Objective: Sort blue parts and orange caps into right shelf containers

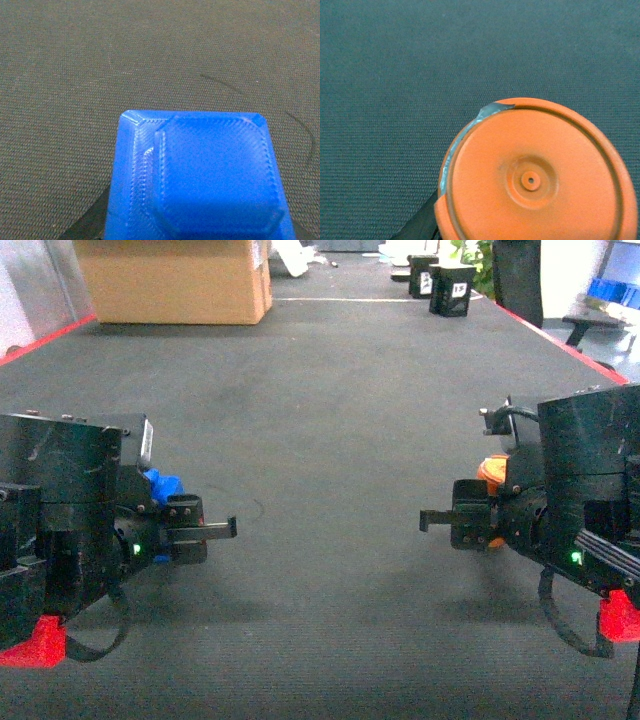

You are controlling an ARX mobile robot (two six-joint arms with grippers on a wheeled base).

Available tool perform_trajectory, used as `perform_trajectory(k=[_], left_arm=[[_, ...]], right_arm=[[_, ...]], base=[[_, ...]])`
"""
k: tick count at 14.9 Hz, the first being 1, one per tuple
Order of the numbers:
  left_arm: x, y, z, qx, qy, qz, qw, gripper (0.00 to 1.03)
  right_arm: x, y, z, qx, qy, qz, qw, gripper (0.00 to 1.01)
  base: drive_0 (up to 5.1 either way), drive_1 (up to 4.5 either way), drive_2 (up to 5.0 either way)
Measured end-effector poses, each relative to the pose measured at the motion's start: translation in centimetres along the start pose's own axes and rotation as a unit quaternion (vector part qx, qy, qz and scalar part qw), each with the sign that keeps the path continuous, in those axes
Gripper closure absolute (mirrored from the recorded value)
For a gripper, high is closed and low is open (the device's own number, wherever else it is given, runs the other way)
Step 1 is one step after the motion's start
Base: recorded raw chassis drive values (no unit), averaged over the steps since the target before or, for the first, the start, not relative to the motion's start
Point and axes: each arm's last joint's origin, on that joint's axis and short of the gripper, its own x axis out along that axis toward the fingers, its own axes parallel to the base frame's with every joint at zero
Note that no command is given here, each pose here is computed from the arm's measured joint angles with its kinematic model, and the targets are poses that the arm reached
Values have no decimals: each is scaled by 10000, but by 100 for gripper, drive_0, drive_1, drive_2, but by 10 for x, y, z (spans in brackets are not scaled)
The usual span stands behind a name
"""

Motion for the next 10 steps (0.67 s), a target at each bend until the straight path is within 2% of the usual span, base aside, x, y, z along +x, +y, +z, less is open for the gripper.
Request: perform_trajectory(k=[2,4,5,7,8,9,10], left_arm=[[-11,3,3,-128,-221,40,9997,60],[-39,10,23,-371,-962,171,9945,60],[-53,12,33,-306,-1239,290,9914,60],[-95,23,56,-198,-1911,563,9798,60],[-123,32,69,-243,-2311,773,9696,60],[-144,38,77,-289,-2603,924,9607,60],[-168,42,87,-330,-2931,1059,9496,60]], right_arm=[[-12,-2,7,52,-200,-22,9998,56],[-44,-9,22,196,-714,-109,9972,56],[-58,-16,28,263,-891,-193,9955,56],[-101,-32,40,358,-1346,-477,9891,56],[-133,-40,49,299,-1651,-690,9834,56],[-157,-42,56,226,-1903,-836,9779,56],[-187,-43,64,162,-2238,-881,9705,56]], base=[[0,0,0],[0,0,0],[0,0,0],[0,0,0],[0,0,0],[0,0,0],[0,0,0]])
